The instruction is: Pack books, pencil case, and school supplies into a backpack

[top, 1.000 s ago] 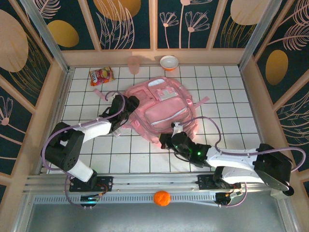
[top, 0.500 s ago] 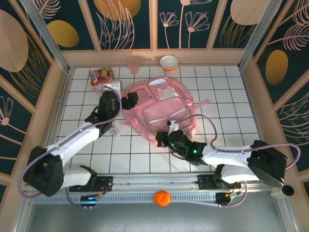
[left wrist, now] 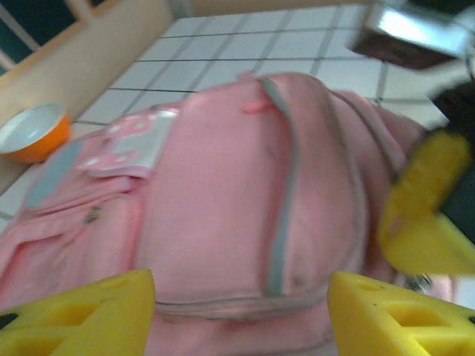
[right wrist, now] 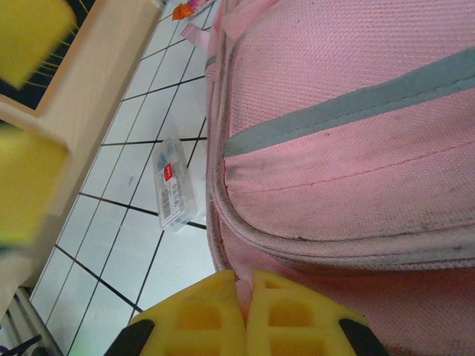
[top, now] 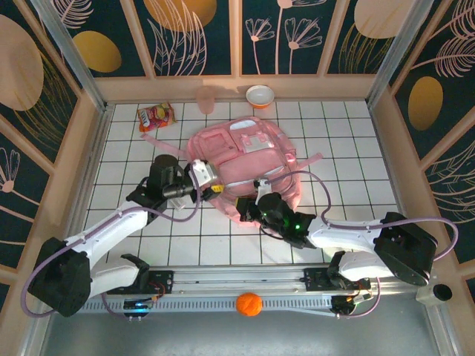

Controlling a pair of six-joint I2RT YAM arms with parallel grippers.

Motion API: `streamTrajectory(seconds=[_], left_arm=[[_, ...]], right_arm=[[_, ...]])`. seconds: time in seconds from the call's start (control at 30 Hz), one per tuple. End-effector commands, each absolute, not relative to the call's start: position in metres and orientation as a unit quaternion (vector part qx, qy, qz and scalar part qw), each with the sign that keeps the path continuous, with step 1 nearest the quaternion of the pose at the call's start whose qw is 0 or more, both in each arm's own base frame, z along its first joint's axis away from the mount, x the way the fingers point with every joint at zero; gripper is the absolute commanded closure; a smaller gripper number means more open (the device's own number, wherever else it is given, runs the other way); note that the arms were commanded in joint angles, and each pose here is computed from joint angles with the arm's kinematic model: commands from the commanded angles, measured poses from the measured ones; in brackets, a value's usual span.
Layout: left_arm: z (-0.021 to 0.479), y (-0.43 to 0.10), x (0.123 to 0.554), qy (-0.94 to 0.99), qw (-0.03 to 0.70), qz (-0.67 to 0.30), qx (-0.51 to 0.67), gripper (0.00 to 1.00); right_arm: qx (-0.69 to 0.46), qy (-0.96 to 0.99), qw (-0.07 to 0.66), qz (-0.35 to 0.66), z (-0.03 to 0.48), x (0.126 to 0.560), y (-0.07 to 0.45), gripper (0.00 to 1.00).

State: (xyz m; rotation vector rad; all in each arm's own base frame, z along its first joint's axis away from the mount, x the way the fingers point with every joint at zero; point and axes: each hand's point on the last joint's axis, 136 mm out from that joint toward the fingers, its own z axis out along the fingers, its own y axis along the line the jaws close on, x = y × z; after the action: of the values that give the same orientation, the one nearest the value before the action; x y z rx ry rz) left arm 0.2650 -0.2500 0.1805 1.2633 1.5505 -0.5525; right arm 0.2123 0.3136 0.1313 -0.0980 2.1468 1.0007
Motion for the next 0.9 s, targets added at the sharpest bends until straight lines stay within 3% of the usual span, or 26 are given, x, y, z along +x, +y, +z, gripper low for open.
streamTrajectory(seconds=[0.0,0.43,0.57,0.73,0.87], left_arm=[[0.172,-0.26,0.235,0.551,0.517,-0.224,0.615,0.38],[0.116,-0.277,0.23,0.529,0.467,-0.178,0.687,0.39],[0.098,-0.276,0.232,0.539,0.449,-0.166,0.693,0.52],[0.103,-0.272,0.248,0.559,0.487,-0.138,0.657,0.99],[0.113,-0.262,0.26,0.581,0.505,-0.107,0.629,1.0]], right_arm=[[-0.033,0.815,0.4,0.418,0.158,0.223,0.323,1.0],[-0.031,0.809,0.395,0.433,0.165,0.222,0.324,1.0],[-0.031,0.803,0.397,0.444,0.173,0.221,0.324,1.0],[-0.029,0.799,0.395,0.453,0.178,0.218,0.32,1.0],[-0.009,0.808,0.403,0.429,0.172,0.222,0.298,1.0]])
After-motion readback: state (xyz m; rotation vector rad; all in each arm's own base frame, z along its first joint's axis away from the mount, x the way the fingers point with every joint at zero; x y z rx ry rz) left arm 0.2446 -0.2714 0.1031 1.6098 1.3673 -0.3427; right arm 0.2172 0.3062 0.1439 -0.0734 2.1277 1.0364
